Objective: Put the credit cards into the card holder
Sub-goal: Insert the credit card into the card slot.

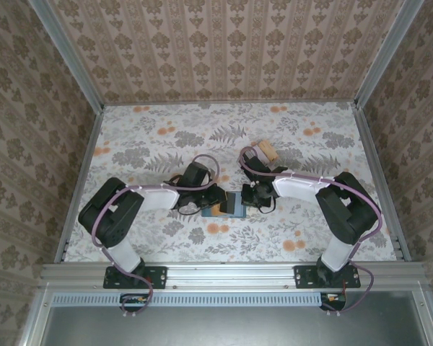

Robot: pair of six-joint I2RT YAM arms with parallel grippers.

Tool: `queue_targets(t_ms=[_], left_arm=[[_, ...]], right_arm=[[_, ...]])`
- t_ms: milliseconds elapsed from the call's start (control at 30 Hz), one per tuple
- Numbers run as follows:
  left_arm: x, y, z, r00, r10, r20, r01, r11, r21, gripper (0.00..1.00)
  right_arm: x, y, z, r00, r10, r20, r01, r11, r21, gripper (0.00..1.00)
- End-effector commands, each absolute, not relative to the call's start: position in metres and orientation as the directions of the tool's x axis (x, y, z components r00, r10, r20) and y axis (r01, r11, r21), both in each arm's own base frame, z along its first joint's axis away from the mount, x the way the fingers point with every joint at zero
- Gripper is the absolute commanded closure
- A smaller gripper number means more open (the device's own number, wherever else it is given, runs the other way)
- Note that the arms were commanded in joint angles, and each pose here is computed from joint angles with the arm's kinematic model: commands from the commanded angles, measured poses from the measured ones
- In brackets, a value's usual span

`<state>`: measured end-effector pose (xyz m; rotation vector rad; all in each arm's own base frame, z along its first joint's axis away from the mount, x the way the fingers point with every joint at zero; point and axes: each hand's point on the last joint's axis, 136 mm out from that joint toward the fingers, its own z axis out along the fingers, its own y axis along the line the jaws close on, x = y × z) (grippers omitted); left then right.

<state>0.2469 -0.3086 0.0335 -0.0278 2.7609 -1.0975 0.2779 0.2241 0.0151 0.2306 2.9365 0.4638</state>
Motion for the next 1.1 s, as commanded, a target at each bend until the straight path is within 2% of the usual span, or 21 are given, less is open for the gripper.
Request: queue_targets(t_ms=[0, 67, 133, 233, 267, 400, 533, 1067], left_arm=[[0.232, -0.298, 0.024, -0.991, -0.013, -0.136, 0.07, 0.809, -0.584, 0.77], [0.232, -0.292, 0.025, -0.989, -0.024, -0.144, 0.062, 0.823, -0.564, 0.76], [0.233, -0.289, 0.029, -0.987, -0.03, -0.16, 0.065, 0.827, -0.558, 0.68], [0.233, -0.289, 0.034, -0.985, -0.02, -0.173, 0.082, 0.827, -0.557, 0.68], [0.234, -0.29, 0.035, -0.984, -0.016, -0.177, 0.087, 0.824, -0.559, 0.69], [0.235, -0.298, 0.038, -0.983, 0.012, -0.184, 0.116, 0.818, -0.563, 0.82], [0.234, -0.304, 0.033, -0.985, 0.032, -0.17, 0.124, 0.814, -0.567, 0.86], [0.233, -0.322, 0.033, -0.989, 0.052, -0.136, 0.124, 0.791, -0.599, 0.85]], right_arm=[[0.263, 0.217, -0.008, -0.981, 0.179, -0.08, 0.152, 0.952, 0.267, 0.84], [0.263, 0.217, -0.007, -0.981, 0.18, -0.079, 0.152, 0.951, 0.269, 0.84], [0.263, 0.217, -0.008, -0.981, 0.181, -0.077, 0.154, 0.951, 0.267, 0.84], [0.264, 0.217, -0.007, -0.98, 0.181, -0.08, 0.153, 0.951, 0.27, 0.84], [0.263, 0.217, -0.007, -0.98, 0.181, -0.08, 0.153, 0.95, 0.271, 0.84], [0.264, 0.219, -0.007, -0.981, 0.177, -0.076, 0.151, 0.951, 0.271, 0.84], [0.264, 0.219, -0.008, -0.981, 0.178, -0.077, 0.151, 0.95, 0.272, 0.84], [0.265, 0.221, -0.007, -0.98, 0.183, -0.077, 0.156, 0.949, 0.275, 0.84]])
